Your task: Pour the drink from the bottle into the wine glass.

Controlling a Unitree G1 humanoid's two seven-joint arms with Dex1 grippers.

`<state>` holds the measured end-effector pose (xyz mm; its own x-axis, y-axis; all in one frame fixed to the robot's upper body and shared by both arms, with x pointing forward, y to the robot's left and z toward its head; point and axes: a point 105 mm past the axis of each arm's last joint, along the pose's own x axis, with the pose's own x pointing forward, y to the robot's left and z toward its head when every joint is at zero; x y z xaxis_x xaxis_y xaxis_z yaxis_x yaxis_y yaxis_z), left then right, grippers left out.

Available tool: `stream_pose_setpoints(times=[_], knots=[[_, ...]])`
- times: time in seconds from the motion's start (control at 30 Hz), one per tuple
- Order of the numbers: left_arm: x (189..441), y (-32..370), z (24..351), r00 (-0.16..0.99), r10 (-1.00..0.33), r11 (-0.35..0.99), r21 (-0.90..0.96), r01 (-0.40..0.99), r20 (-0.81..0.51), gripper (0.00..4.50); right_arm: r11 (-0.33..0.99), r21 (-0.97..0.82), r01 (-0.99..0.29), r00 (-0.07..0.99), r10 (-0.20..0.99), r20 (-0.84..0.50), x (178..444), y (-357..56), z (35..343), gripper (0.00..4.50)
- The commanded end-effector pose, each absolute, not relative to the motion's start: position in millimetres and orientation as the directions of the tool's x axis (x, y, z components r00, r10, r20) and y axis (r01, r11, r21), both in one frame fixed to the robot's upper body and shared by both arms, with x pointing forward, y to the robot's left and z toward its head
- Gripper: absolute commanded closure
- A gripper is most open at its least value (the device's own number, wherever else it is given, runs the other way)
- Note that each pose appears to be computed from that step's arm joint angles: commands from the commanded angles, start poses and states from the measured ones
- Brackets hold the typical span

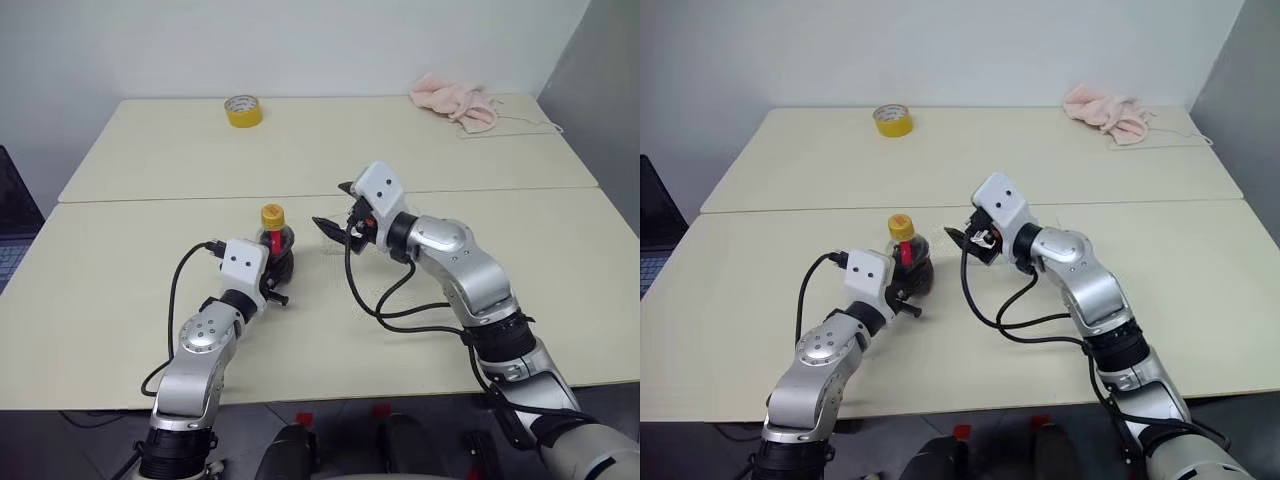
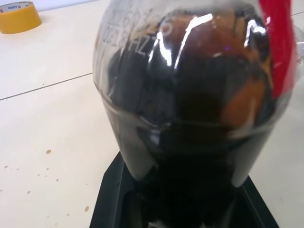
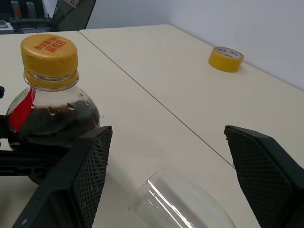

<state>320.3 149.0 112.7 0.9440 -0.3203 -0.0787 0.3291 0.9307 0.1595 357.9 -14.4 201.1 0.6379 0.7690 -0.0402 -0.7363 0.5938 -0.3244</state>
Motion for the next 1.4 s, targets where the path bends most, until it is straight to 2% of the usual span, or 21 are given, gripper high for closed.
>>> stream_pose_setpoints(times=[0.03,0.17,0.43,0.77,1.4], knots=[[320,145,132,0.943,-0.333,0.928,0.18,0.327,0.004,3.6,0.6,-0.324,-0.732,0.628,0.778,0.023,355,-18,220,0.47],[320,145,132,0.942,-0.335,0.927,0.182,0.329,0.004,3.6,0.52,-0.213,-0.827,0.526,0.85,0.034,334,0,227,0.47],[320,145,132,0.942,-0.336,0.927,0.181,0.329,0.004,3.6,0.466,-0.148,-0.872,0.462,0.884,0.062,315,32,240,0.47],[320,144,132,0.942,-0.337,0.926,0.182,0.33,0.004,3.6,0.449,-0.238,-0.862,0.448,0.892,0.06,314,57,239,0.47],[320,144,132,0.94,-0.34,0.925,0.183,0.334,0.004,3.6,0.542,-0.243,-0.804,0.543,0.837,0.071,336,44,234,0.47]])
